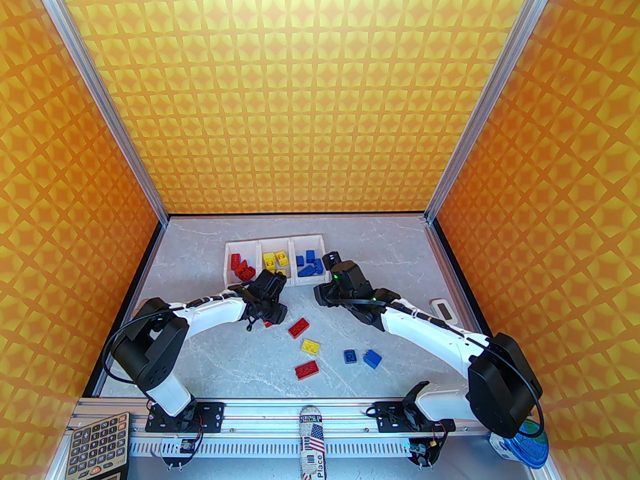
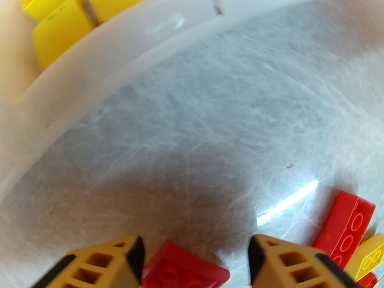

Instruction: Sort the legos into containers by color

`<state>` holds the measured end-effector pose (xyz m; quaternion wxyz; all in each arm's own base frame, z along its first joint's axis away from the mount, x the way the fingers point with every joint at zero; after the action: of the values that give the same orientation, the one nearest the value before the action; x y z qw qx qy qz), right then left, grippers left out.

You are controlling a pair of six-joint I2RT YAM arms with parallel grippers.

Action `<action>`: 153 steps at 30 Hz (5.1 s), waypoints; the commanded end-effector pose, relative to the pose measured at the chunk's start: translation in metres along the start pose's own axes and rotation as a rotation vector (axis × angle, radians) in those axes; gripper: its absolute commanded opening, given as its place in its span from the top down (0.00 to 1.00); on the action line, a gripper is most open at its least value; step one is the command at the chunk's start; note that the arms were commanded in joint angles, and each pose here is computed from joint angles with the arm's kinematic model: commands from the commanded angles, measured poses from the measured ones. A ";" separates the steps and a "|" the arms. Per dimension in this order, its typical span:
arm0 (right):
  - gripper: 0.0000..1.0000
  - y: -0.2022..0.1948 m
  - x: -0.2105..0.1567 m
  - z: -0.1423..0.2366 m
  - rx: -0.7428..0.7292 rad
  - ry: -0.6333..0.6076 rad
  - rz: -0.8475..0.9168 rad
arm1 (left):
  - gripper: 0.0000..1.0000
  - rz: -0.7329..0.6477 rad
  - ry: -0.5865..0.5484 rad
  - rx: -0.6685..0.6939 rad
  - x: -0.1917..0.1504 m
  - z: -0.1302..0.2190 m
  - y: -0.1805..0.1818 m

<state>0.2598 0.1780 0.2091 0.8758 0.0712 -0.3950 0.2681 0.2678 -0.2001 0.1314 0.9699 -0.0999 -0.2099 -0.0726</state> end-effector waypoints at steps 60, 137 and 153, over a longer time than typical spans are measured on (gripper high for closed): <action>0.40 -0.001 -0.021 0.009 0.008 -0.002 -0.022 | 0.65 0.326 -0.236 0.227 0.074 0.082 0.031; 0.33 0.106 -0.098 -0.001 0.230 0.246 0.249 | 0.27 0.352 -0.229 0.062 0.015 0.090 0.023; 0.47 0.112 -0.099 -0.015 0.235 0.280 0.236 | 0.27 0.351 -0.230 0.060 0.011 0.092 0.025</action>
<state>0.1515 0.2292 0.1111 0.8701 0.0889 -0.2242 0.4299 0.2518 -0.1614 0.2137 0.9411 -0.1203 -0.2969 0.1086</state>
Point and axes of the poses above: each hand's point on the last joint's axis, 136 mm out from that joint toward the fingers, its own z axis back along the fingers, its own y axis along the line the jaws close on, x = y × z, the point moved 10 cm from there along z, back along the fingers, and after that the axes turned 15 degrees about z, right-handed, at the moved point
